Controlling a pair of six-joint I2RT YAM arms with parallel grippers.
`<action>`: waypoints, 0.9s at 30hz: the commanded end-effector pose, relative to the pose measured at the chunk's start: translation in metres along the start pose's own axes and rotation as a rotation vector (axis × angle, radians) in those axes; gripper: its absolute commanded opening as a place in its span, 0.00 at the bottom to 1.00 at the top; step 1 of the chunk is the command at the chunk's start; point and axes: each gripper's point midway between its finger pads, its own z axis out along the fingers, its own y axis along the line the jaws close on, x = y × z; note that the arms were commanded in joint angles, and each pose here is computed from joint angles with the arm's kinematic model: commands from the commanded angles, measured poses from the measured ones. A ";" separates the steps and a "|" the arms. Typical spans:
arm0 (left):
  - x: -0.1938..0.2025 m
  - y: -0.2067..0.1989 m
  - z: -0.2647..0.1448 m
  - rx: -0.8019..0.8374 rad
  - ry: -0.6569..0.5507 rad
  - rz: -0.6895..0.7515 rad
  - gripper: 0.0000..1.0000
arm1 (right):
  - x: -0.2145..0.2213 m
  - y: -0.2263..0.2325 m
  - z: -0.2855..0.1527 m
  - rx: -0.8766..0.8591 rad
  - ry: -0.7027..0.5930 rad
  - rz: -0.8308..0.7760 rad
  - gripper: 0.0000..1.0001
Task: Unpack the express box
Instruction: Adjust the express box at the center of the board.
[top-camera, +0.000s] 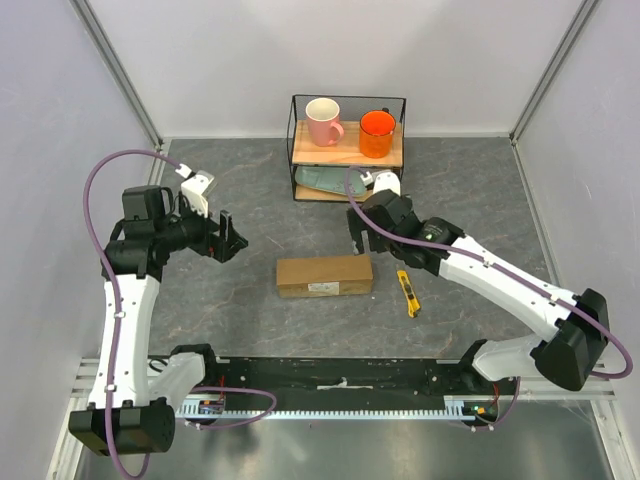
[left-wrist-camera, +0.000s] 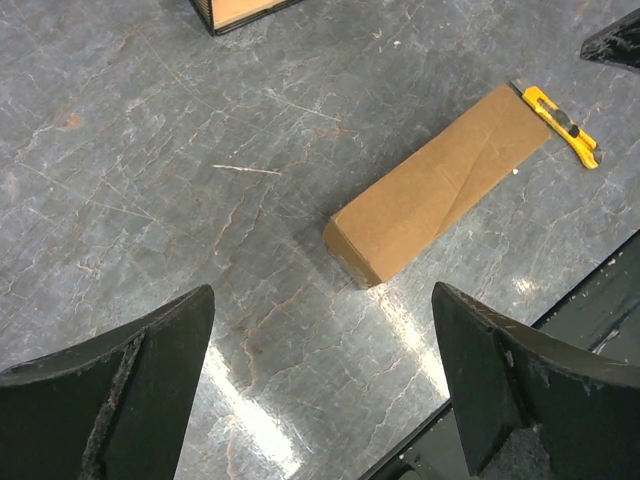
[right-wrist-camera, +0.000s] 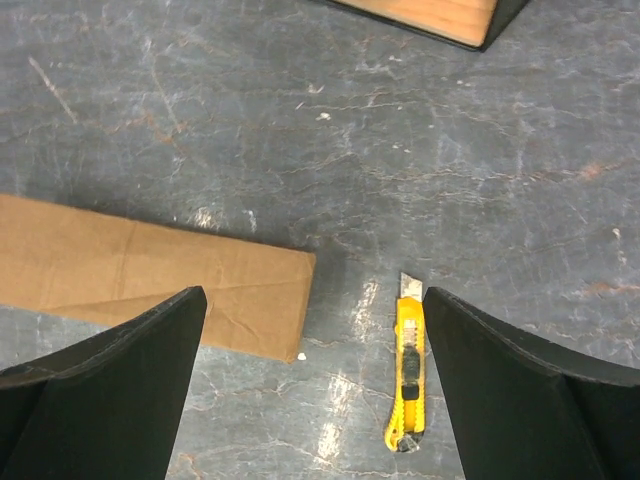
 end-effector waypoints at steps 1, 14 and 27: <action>0.002 -0.010 -0.002 0.047 -0.014 0.020 0.97 | 0.006 0.022 -0.003 -0.129 -0.023 -0.069 0.98; 0.007 -0.033 0.011 0.262 -0.027 0.047 0.99 | 0.053 0.100 -0.009 -0.621 -0.161 -0.539 0.98; 0.028 -0.047 0.011 0.392 0.012 0.119 0.99 | 0.063 0.131 0.024 -0.706 -0.116 -0.725 0.98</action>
